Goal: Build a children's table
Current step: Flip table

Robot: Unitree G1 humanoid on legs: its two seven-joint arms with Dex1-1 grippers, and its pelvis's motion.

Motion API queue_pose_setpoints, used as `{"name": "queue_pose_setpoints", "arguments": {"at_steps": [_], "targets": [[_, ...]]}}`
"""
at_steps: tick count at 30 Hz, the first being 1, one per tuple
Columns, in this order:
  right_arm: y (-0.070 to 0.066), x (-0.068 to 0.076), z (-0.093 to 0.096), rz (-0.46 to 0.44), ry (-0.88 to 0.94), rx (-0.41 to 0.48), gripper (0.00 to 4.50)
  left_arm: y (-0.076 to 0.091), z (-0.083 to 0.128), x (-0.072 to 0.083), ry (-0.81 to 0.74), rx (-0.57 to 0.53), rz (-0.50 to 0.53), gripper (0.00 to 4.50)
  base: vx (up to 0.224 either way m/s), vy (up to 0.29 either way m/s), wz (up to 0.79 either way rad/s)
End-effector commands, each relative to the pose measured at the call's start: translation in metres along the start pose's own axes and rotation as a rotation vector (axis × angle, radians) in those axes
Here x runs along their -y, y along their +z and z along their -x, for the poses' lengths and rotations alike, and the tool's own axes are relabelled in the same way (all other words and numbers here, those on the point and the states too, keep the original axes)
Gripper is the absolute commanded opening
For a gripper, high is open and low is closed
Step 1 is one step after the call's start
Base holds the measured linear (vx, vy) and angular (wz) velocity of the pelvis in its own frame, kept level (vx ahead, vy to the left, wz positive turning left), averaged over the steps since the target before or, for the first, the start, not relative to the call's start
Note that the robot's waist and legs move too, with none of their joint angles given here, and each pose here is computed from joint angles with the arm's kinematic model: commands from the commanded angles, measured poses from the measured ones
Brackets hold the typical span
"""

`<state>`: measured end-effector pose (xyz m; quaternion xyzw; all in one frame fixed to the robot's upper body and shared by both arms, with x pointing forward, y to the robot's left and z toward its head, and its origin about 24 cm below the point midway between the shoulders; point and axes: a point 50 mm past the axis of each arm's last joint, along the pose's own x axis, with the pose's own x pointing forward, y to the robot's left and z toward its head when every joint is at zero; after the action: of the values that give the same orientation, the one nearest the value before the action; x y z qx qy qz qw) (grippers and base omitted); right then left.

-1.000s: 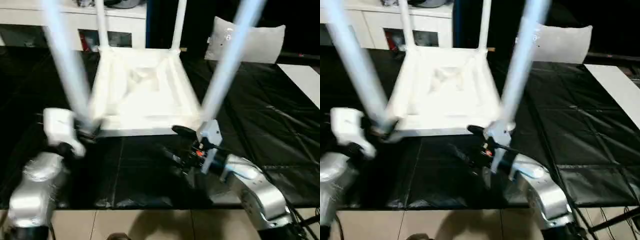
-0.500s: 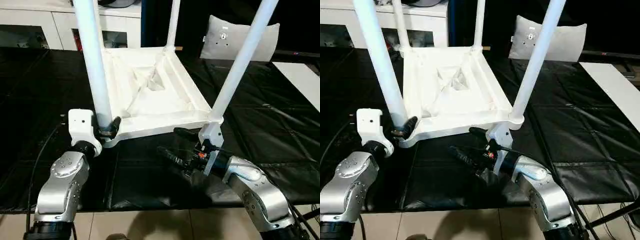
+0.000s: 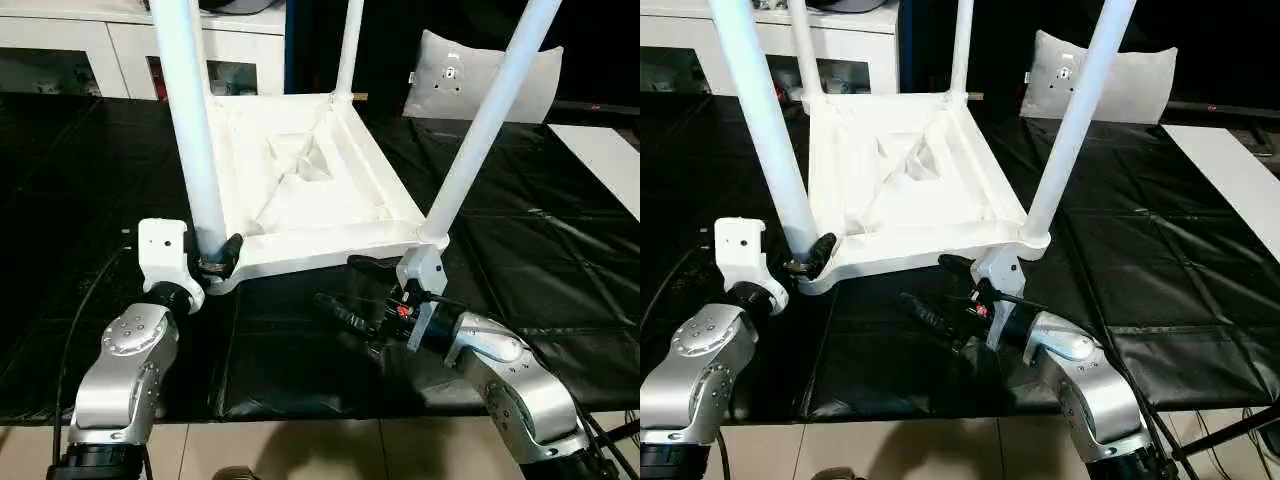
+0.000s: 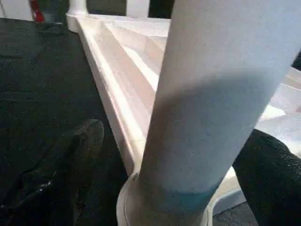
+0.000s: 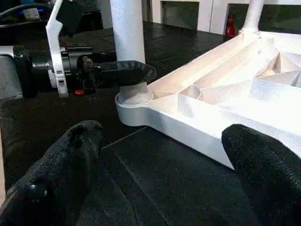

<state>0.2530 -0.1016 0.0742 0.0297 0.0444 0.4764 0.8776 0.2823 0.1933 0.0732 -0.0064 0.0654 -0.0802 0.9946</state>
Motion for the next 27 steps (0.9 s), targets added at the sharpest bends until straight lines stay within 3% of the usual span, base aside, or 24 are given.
{"name": "queue_pose_setpoints", "arguments": {"at_steps": [1,6,12,27], "targets": [[0.002,0.000,0.003,0.017,0.007,0.008,4.50,0.003,-0.003,0.001,-0.071,0.014,-0.005,4.29,0.000,0.000,0.00],[0.002,-0.001,0.005,0.016,0.024,0.009,4.50,0.004,-0.005,-0.007,-0.171,0.015,-0.020,4.29,0.000,0.000,0.00],[0.002,-0.003,0.005,0.007,0.065,0.014,4.50,0.011,-0.010,-0.023,-0.301,0.018,-0.017,3.89,0.000,0.000,0.00],[0.001,-0.007,0.005,0.004,0.095,0.023,4.50,0.013,-0.016,-0.028,-0.377,0.015,-0.024,2.63,0.000,0.000,0.00]]}}
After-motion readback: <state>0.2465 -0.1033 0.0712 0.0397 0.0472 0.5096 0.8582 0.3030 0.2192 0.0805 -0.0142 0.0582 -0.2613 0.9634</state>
